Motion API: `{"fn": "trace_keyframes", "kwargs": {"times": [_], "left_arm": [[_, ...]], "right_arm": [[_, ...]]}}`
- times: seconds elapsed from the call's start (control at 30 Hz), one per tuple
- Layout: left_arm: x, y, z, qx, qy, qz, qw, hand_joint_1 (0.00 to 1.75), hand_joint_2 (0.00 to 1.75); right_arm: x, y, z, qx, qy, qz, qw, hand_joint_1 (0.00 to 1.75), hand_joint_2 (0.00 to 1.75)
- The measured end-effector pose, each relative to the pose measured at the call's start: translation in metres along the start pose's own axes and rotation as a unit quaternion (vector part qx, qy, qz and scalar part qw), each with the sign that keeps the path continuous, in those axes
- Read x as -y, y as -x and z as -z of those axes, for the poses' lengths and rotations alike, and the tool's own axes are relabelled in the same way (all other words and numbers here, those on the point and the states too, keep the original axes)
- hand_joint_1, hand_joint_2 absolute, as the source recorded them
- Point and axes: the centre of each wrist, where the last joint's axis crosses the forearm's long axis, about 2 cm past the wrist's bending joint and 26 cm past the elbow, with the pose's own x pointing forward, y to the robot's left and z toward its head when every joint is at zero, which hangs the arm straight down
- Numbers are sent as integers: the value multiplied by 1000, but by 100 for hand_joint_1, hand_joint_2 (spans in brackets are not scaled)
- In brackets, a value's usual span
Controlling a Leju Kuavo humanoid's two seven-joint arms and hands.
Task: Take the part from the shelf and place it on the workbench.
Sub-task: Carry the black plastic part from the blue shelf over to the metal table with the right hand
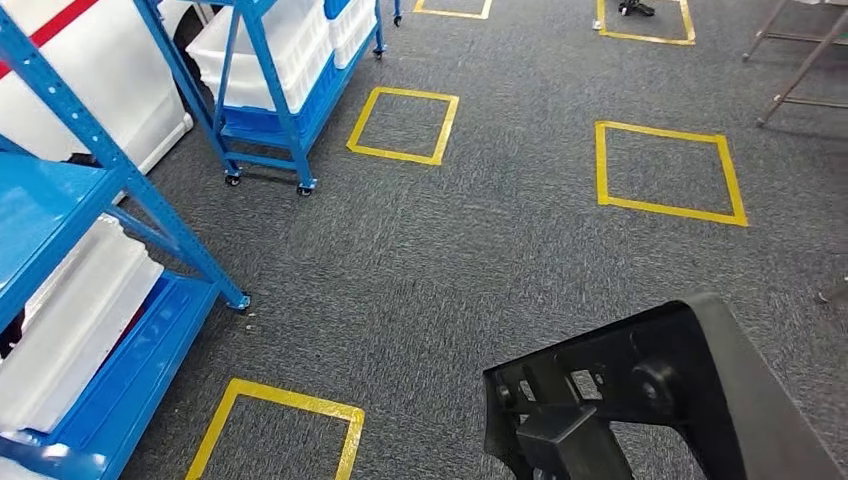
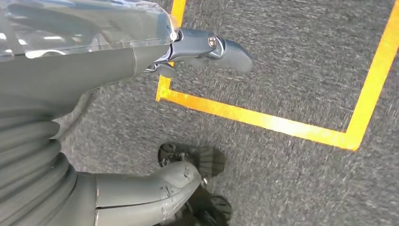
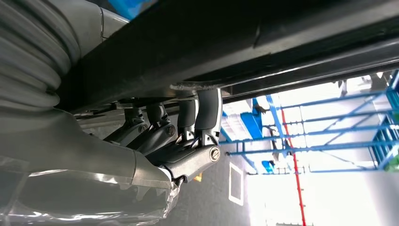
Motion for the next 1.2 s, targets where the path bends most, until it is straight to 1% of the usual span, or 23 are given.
{"fn": "trace_keyframes", "kwargs": {"times": [0.13, 0.47, 0.6, 0.97, 1.2], "left_arm": [[-1, 4, -2, -4, -1, 1, 1000, 0, 175], [-1, 2, -1, -3, 3, 4, 1000, 0, 175], [-2, 5, -2, -6, 3, 6, 1000, 0, 175], [0, -2, 1, 4, 9, 10, 1000, 0, 175], [-1, 3, -1, -4, 10, 11, 1000, 0, 175]], "right_arm": [[0, 0, 0, 0, -1, 0, 1000, 175, 175], [-1, 0, -1, 2, -11, 1, 1000, 175, 175], [-1, 0, 0, 4, -13, 2, 1000, 175, 175], [-2, -1, 1, 7, -18, 2, 1000, 175, 175], [-2, -1, 2, 9, -21, 4, 1000, 175, 175]]}}
